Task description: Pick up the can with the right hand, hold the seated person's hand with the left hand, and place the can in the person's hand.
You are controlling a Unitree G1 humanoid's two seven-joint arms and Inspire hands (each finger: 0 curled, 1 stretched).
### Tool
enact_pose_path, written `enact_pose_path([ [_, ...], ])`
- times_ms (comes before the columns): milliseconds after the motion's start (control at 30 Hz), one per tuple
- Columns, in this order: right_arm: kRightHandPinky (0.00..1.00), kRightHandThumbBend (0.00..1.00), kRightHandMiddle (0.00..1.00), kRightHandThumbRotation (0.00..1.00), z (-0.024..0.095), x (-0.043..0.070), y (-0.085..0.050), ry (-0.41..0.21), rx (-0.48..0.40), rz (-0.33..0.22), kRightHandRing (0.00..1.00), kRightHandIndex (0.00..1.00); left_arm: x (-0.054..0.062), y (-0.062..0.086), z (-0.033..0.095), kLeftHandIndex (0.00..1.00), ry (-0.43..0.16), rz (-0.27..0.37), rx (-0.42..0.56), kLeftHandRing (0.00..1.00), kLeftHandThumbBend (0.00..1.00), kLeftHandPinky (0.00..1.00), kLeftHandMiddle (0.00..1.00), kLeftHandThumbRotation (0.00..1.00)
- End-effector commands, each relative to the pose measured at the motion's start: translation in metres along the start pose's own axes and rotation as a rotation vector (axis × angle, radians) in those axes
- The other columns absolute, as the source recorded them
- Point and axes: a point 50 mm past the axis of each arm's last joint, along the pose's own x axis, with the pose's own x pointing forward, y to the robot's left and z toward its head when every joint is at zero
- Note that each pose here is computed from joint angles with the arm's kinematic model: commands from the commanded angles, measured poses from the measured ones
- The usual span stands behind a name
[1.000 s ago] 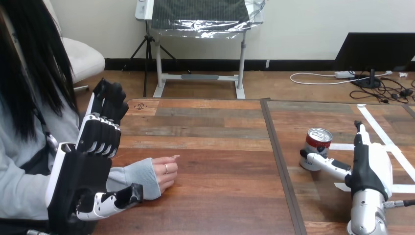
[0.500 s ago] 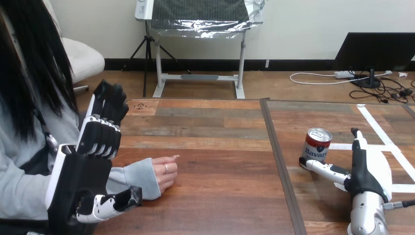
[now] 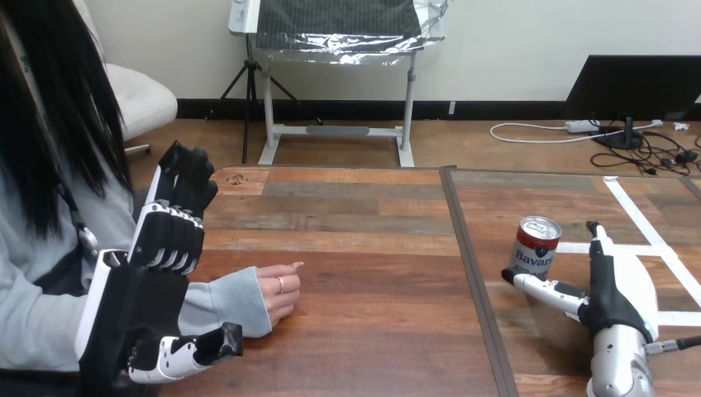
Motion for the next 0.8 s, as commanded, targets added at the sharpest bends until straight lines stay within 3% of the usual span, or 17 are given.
enact_pose_path([
  [0,0.91,1.00,0.99,0.44,0.0277,0.0178,-0.0180,-0.073,-0.001,-0.052,0.99,0.98,0.0119,-0.0005,0.0052,1.00,-0.077,0.000,0.024,1.00,1.00,1.00,1.00,0.48],
  [767,0.93,1.00,0.99,0.44,0.0369,0.0219,-0.0198,-0.092,-0.007,-0.045,0.99,0.99,0.0064,-0.0029,0.0059,1.00,-0.052,0.007,0.006,1.00,1.00,1.00,1.00,0.49],
])
